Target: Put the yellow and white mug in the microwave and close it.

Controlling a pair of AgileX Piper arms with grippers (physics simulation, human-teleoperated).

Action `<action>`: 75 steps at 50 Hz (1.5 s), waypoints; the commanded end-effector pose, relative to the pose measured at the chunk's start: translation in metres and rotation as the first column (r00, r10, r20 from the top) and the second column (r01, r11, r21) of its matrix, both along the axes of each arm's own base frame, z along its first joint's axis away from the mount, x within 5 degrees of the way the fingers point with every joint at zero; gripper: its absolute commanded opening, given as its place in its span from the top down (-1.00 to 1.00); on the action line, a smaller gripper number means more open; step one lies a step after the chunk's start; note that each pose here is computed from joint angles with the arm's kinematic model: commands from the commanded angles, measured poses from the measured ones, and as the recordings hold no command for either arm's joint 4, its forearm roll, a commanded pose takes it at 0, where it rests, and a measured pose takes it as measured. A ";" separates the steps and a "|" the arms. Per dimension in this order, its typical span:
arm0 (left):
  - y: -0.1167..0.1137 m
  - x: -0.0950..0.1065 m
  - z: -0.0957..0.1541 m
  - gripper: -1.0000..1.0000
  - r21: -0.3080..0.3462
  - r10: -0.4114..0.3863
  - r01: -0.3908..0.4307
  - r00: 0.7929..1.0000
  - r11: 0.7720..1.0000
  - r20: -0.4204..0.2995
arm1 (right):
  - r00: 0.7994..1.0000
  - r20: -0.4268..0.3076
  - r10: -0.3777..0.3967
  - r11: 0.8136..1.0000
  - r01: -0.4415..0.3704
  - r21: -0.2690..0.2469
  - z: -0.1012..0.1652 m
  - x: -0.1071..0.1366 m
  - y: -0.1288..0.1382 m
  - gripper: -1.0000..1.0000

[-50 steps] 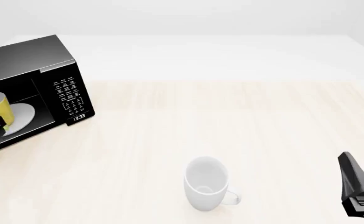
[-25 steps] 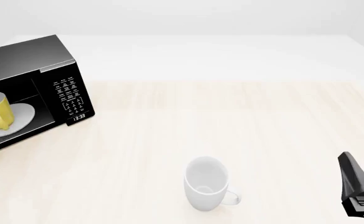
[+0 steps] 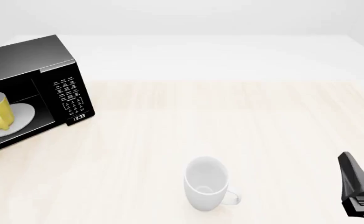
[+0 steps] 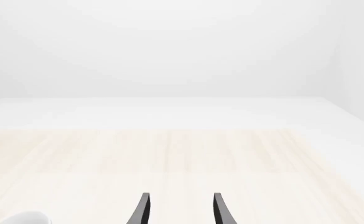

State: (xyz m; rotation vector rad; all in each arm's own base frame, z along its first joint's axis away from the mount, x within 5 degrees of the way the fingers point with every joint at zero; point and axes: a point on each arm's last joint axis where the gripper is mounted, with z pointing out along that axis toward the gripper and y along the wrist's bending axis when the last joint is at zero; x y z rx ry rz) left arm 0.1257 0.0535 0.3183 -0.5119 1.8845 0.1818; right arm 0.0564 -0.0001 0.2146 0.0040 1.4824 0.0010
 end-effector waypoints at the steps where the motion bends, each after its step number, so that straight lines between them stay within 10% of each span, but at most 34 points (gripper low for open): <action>1: -0.009 -0.017 0.016 -1.00 0.008 -0.009 0.009 1.000 1.000 0.022 | 1.000 0.000 0.000 1.000 0.000 0.000 0.000 0.000 0.000 -1.00; 75: -0.031 -0.094 0.100 -1.00 0.118 0.184 -0.216 0.954 0.969 0.236 | 1.000 0.000 0.000 1.000 0.000 0.000 0.000 0.000 0.000 -1.00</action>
